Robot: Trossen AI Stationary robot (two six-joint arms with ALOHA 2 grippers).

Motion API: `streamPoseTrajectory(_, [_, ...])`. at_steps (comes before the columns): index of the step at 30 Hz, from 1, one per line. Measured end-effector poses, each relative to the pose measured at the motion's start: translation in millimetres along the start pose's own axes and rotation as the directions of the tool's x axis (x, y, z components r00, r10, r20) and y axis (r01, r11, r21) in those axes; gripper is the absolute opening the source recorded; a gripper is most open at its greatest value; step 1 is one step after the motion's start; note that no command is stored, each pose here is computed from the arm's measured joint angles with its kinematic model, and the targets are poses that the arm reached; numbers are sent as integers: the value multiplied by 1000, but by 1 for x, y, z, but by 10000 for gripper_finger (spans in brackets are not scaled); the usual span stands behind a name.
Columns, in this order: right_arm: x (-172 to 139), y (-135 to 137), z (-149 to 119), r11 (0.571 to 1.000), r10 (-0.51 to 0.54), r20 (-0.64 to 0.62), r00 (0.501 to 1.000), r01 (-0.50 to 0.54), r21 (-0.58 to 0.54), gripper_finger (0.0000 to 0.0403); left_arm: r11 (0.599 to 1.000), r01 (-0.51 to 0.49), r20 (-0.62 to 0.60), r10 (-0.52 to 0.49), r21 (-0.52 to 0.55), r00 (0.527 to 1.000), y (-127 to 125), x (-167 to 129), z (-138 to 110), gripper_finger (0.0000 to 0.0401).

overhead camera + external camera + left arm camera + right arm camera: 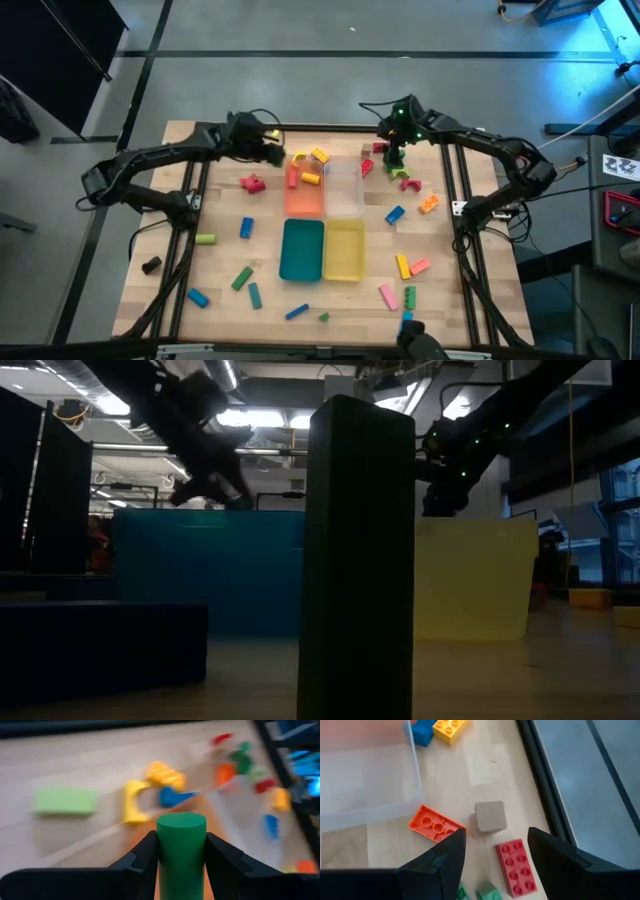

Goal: Sort blocks by size
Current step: Put the green cylindrical block into the orange bin

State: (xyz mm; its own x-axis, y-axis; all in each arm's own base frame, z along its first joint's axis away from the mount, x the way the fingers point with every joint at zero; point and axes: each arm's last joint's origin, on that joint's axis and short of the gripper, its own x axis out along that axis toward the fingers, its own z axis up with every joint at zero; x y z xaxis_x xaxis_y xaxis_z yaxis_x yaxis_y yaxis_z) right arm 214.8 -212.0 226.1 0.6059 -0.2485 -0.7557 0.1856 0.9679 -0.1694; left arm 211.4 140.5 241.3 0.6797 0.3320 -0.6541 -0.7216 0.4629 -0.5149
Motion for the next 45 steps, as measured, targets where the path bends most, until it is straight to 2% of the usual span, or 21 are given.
streamPoseTrajectory(7, [13, -1, 0, 995, 79, 56, 995, -75, -62, 214, 973, 172, 27, -178, 150, 984, -38, 11, -14, 116])
streamPoseTrajectory(10, [14, 2, 3, 993, 85, 68, 994, -79, -85, 214, 956, 210, 4, -215, 206, 977, -49, 20, -23, 136])
streamPoseTrajectory(16, [18, 17, 12, 981, 106, 61, 993, -94, -171, 214, 926, 203, -55, -196, 319, 979, -59, 43, -43, 155])
streamPoseTrajectory(21, [21, 27, 17, 966, 58, 23, 998, -50, -253, 214, 883, 177, -94, -150, 434, 984, -57, 57, -54, 155])
streamPoseTrajectory(27, [24, 25, 22, 961, -51, 22, 998, 55, -272, 214, 881, 173, -108, -139, 440, 984, -56, 62, -56, 160])
streamPoseTrajectory(36, [52, 23, 12, 965, -36, -33, 999, 26, -262, 214, 875, 173, -108, -139, 452, 984, -56, 62, -56, 161])
streamPoseTrajectory(41, [64, 18, 10, 956, -148, -75, 986, 124, -267, 214, 875, 173, -108, -139, 452, 984, -56, 62, -56, 161])
streamPoseTrajectory(45, [69, 18, 7, 954, -149, -93, 984, 118, -277, 214, 875, 173, -108, -139, 452, 984, -56, 62, -56, 162])
